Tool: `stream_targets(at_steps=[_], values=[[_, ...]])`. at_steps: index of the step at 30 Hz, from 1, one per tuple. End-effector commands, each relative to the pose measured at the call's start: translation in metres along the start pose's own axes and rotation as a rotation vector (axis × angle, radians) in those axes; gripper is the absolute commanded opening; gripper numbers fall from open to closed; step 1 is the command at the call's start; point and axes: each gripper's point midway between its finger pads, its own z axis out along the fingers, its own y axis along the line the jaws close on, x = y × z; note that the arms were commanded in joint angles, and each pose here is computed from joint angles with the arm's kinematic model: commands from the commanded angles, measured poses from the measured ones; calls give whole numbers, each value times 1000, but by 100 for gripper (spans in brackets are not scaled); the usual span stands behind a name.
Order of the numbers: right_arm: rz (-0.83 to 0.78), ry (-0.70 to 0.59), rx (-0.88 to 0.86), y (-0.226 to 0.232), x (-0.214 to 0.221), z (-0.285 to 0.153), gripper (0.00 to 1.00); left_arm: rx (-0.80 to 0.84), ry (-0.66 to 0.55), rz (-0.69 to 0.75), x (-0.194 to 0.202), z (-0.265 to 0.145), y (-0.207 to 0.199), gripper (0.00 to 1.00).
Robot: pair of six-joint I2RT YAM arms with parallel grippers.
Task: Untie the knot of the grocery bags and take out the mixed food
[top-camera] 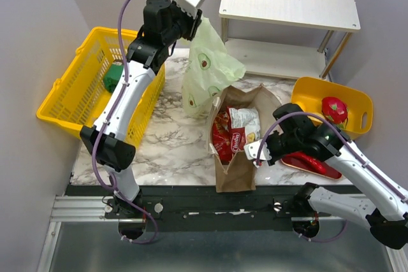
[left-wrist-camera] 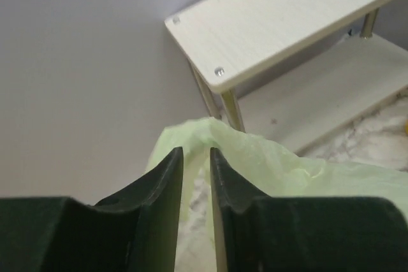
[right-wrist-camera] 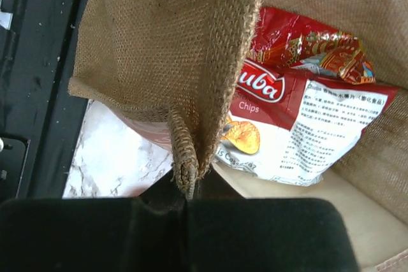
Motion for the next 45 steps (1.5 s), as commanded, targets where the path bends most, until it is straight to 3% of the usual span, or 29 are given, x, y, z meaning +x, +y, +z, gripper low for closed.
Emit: stream_targets(at_steps=[1, 3, 5, 7, 8, 9, 12, 15, 17, 21, 26, 36, 45], values=[[54, 37, 19, 1, 2, -10, 9, -5, 93, -61, 29, -12, -8, 51], [78, 41, 24, 2, 1, -16, 16, 10, 109, -87, 32, -21, -14, 71], [101, 50, 62, -4, -1, -25, 34, 41, 89, -105, 20, -35, -22, 86], [135, 51, 109, -10, -5, -35, 45, 158, 75, -127, 16, -46, -44, 99], [139, 56, 159, -20, -8, -46, 53, 202, 56, -132, 6, -60, -53, 99], [171, 38, 212, -30, -15, -54, 57, 303, 58, -152, 9, -68, -72, 99], [230, -42, 413, -72, -40, -88, 68, 408, 81, -218, 14, -91, -101, 99], [284, -158, 545, -107, -65, -111, 69, 514, 134, -265, 32, -110, -137, 99], [335, -175, 559, -123, -67, -104, 63, 568, 170, -297, 44, -120, -154, 99], [417, -181, 502, -138, -60, -65, 59, 587, 313, -384, 93, -125, -180, 99], [530, -95, 395, -129, -23, 1, 56, 561, 389, -415, 128, -127, -186, 99], [646, 39, 391, -137, 33, 63, 66, 554, 498, -413, 174, -147, -194, 98], [709, 137, 401, -143, 74, 103, 77, 511, 478, -412, 173, -151, -185, 98]])
